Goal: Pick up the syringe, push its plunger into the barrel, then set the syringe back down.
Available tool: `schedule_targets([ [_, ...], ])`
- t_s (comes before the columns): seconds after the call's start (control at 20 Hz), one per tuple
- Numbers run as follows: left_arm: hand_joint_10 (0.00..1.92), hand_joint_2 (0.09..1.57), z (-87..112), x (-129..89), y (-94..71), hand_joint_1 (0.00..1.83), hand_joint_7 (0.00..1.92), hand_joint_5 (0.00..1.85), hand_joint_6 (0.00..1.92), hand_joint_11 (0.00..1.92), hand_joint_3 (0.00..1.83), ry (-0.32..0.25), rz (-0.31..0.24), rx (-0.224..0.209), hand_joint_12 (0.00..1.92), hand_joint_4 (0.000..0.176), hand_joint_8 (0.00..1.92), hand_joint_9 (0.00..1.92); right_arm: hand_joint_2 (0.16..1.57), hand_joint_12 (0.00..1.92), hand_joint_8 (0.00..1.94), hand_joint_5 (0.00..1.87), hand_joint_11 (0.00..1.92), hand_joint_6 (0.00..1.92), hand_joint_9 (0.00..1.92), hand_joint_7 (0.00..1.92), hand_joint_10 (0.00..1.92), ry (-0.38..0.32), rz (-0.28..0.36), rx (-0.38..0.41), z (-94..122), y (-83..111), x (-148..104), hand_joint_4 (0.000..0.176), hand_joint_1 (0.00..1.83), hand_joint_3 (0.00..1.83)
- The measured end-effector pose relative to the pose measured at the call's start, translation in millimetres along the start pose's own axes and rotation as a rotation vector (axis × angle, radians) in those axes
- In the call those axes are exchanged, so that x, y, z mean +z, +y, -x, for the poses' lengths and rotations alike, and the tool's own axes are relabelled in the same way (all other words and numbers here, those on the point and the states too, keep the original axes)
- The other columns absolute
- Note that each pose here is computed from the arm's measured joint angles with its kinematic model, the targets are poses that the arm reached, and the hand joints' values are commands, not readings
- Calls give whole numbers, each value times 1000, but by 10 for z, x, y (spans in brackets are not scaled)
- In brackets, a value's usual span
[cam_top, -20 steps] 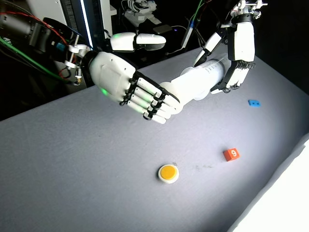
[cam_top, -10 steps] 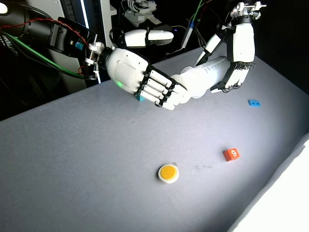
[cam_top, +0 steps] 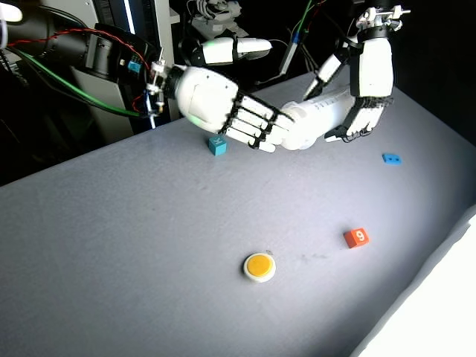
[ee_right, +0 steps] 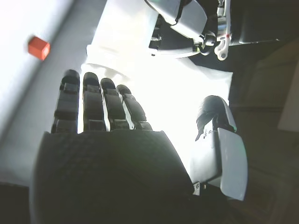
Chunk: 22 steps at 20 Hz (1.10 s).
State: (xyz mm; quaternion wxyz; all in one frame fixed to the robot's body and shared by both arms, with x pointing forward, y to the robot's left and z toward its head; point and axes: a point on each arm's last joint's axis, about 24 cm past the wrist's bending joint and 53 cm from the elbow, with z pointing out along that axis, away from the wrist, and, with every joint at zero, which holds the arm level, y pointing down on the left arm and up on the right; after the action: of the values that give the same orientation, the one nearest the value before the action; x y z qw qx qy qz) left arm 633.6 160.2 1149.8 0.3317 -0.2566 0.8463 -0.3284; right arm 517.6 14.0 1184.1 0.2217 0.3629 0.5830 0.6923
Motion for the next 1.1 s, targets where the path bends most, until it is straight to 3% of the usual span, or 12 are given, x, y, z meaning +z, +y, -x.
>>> schedule_targets([
  [0.15,1341,1138,-49,1,-134,1372,1007,851,1009,505,0,9,-50,-35,1400,0,1056,819,1067,0,0,0,0,0,0,0,0,-40,51,-79,291,352,-53,0,0,0],
  [0.3,1341,1132,-106,8,-266,1374,1010,879,975,510,0,20,-102,-32,1393,0,1042,826,1074,0,0,0,0,0,0,0,0,-114,85,-68,599,647,-69,0,0,1],
  [0.35,1354,1135,-131,21,-236,1373,999,873,990,497,1,23,-96,-22,1417,0,1048,823,1073,0,0,5,0,2,0,0,0,-148,119,-93,773,832,-82,0,0,0],
  [0.45,1340,1135,-113,43,-135,1373,1007,868,1007,520,0,13,-68,9,1406,0,1038,827,1074,0,0,0,0,0,0,0,0,-194,147,-135,1009,1011,-145,0,0,1],
  [0.55,1347,1138,-96,65,-36,1372,1003,856,1023,518,1,6,-43,32,1409,0,1048,819,1069,0,0,2,0,1,0,0,0,-206,123,-161,1141,1032,-182,0,0,0],
  [0.7,1343,1143,-150,113,109,1370,986,848,1030,530,2,17,-6,53,1395,0,1109,807,1071,0,3,25,0,9,0,7,0,-201,96,-298,1319,1079,-299,0,0,0],
  [0.85,1332,1136,-127,186,294,1372,1010,858,1030,525,0,12,37,87,1392,0,1035,824,1067,0,3,24,0,7,0,9,0,-213,-1,-419,1566,892,-457,0,0,0],
  [0.95,1352,1144,-113,241,406,1370,999,836,1052,517,1,10,64,111,1413,0,1062,808,1072,0,0,14,0,2,0,0,0,-170,-42,-491,1534,757,-484,0,0,0],
  [1.1,1360,1142,-113,327,554,1371,1002,843,1040,506,0,16,97,120,1419,0,1036,817,1069,0,0,10,0,3,0,0,0,-45,-69,-557,1271,512,-445,0,0,0],
])
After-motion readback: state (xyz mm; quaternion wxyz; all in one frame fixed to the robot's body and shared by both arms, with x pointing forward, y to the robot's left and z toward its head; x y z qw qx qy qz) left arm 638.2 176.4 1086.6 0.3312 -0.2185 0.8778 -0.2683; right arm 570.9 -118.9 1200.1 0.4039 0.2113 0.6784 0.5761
